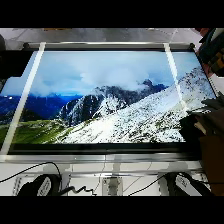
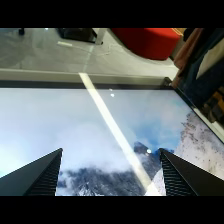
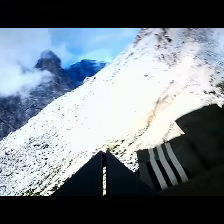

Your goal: Fold the clothes and pants, and hang the long-sleeved shirts on hangers.

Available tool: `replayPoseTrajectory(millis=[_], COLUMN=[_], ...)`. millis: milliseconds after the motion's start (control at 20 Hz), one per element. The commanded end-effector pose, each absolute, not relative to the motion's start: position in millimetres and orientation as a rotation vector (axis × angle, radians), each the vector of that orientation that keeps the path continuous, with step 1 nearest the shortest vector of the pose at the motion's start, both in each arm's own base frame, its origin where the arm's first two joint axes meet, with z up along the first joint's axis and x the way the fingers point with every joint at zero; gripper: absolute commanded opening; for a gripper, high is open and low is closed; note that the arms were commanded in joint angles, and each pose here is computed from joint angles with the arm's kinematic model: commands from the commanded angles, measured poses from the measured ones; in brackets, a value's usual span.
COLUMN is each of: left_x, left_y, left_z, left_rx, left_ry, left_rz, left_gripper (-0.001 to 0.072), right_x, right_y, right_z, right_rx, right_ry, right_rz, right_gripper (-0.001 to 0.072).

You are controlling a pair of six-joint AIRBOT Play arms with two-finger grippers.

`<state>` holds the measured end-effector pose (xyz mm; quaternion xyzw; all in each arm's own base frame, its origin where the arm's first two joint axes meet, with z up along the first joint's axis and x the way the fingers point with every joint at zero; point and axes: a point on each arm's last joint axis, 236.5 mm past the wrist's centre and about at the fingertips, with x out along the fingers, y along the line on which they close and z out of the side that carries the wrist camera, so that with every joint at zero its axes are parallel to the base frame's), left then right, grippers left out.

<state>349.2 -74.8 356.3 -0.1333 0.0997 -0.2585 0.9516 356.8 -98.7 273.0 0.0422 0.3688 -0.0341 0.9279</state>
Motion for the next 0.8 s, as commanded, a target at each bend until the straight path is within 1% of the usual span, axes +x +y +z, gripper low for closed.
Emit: replayPoseTrajectory(millis=[0, 100, 250, 750], left_x=[349.0, 349.1, 349.1, 349.1], left_y=[-74.5, -74.5, -74.5, -74.5], left_z=[356.9, 356.8, 356.8, 356.8], left_rx=[-0.270, -0.271, -0.271, -0.271], left_ry=[0.201, 0.202, 0.202, 0.202], left_rz=[-0.525, -0.524, -0.524, -0.524], left_gripper=[0.0705, 0.0705, 0.0705, 0.0704], right_x=[381.3, 381.5, 379.7, 379.1], right_y=[-17.5, 14.6, 35.6, 40.8], right_z=[277.1, 276.6, 276.0, 277.2], right_rx=[-0.061, -0.115, -0.136, -0.129], right_ry=[0.723, 0.721, 0.721, 0.717], right_rz=[0.136, 0.219, 0.270, 0.288], right_gripper=[0.0010, 0.0010, 0.0011, 0.0011])
